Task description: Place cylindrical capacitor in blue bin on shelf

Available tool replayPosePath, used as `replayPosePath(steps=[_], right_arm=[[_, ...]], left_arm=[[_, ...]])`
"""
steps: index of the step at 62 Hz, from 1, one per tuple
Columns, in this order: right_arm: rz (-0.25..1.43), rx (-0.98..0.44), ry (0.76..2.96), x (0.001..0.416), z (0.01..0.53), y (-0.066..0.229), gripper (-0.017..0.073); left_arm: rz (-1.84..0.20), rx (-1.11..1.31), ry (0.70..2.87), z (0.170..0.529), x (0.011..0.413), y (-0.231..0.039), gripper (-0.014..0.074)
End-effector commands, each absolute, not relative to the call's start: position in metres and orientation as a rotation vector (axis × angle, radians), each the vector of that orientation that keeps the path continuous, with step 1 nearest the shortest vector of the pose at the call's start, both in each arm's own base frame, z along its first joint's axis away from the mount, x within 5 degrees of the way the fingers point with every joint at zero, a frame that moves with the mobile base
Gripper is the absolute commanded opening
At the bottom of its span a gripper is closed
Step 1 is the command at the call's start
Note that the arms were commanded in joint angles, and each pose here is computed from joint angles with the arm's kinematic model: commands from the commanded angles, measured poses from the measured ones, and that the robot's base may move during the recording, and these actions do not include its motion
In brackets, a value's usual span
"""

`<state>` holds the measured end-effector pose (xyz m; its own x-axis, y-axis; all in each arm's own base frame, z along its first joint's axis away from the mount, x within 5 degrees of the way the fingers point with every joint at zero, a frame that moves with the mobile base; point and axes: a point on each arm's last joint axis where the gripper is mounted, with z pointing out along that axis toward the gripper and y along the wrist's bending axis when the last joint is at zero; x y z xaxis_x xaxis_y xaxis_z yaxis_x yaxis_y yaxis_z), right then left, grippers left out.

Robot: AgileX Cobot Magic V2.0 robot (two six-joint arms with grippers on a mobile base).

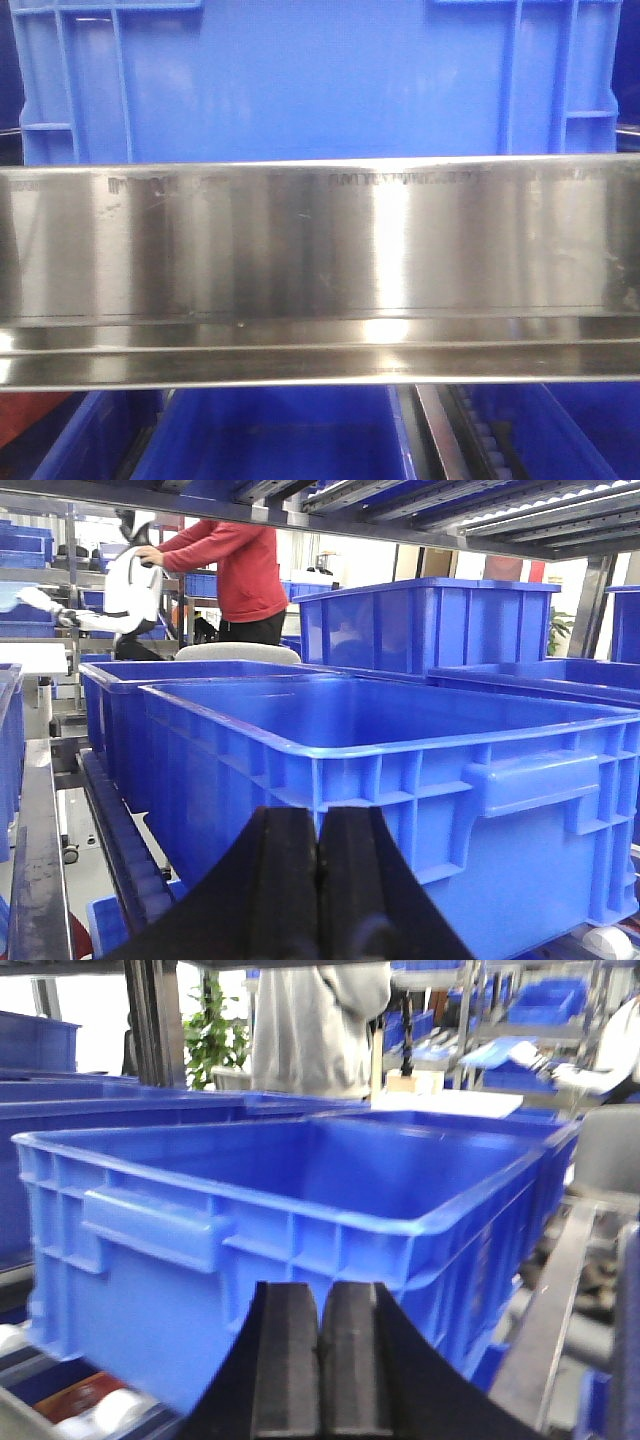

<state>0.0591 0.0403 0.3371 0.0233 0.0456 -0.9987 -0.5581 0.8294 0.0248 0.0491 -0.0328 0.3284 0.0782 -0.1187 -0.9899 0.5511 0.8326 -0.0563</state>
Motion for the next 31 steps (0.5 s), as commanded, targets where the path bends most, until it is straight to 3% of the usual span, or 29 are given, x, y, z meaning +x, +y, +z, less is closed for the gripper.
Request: replayPosePath(steps=[1, 9, 19, 31], right_arm=[[0.432, -0.402, 1.437, 0.062, 0.329, 0.038, -0.0162], [0.341, -0.292, 1.377, 0.069, 0.299, 0.030, -0.0162], [0.166, -0.262, 1.480, 0.074, 0.253, 0.021, -0.0162], [0.075, -0.184, 1.533, 0.074, 0.233, 0.013, -0.0162]], left_arm=[[-0.516, 0.368, 1.393, 0.330, 0.048, -0.032, -0.0111], [-0.516, 0.368, 1.393, 0.330, 0.048, -0.032, -0.0111], [-0.516, 0.368, 1.393, 0.330, 0.048, -0.032, -0.0111], [-0.516, 0.368, 1.393, 0.330, 0.048, -0.032, -0.0111]])
